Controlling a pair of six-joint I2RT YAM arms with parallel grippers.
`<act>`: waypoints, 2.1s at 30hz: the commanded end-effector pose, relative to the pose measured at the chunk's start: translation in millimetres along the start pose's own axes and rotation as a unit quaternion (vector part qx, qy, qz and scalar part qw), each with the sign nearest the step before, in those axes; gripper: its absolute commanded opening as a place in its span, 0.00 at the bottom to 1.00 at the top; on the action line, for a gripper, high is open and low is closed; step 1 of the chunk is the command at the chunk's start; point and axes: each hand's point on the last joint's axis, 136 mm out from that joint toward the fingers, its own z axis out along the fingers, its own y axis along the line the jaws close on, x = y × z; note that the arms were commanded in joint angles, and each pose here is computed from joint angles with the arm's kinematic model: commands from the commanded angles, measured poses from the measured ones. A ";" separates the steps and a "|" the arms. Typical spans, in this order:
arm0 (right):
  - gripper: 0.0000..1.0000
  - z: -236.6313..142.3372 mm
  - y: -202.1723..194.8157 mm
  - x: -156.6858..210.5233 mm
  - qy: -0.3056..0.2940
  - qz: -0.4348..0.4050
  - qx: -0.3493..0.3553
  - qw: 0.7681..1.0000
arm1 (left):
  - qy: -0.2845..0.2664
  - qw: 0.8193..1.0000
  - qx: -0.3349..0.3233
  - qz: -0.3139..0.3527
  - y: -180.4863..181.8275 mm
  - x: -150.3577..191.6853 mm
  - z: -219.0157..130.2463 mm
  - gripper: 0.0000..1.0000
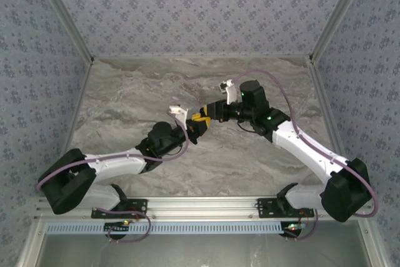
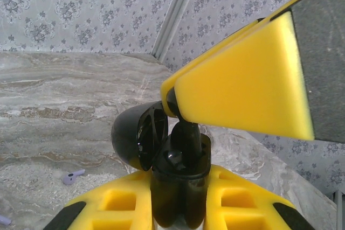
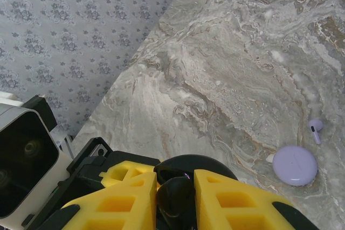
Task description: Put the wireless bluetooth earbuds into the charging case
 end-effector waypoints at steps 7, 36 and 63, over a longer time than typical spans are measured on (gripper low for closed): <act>0.25 -6.7 11.3 -0.1 0.009 -0.022 -0.006 1.000 | -0.044 0.999 0.021 0.006 -15.8 -30.1 -3.6 0.17; 0.33 -15.7 16.1 2.5 0.021 -0.053 0.003 0.998 | -0.013 0.998 0.025 0.053 -20.1 -24.8 -7.7 0.17; 0.37 -12.1 29.8 14.6 0.069 -0.088 -0.005 0.994 | 0.016 0.994 0.069 0.079 -36.3 -17.1 -8.8 0.16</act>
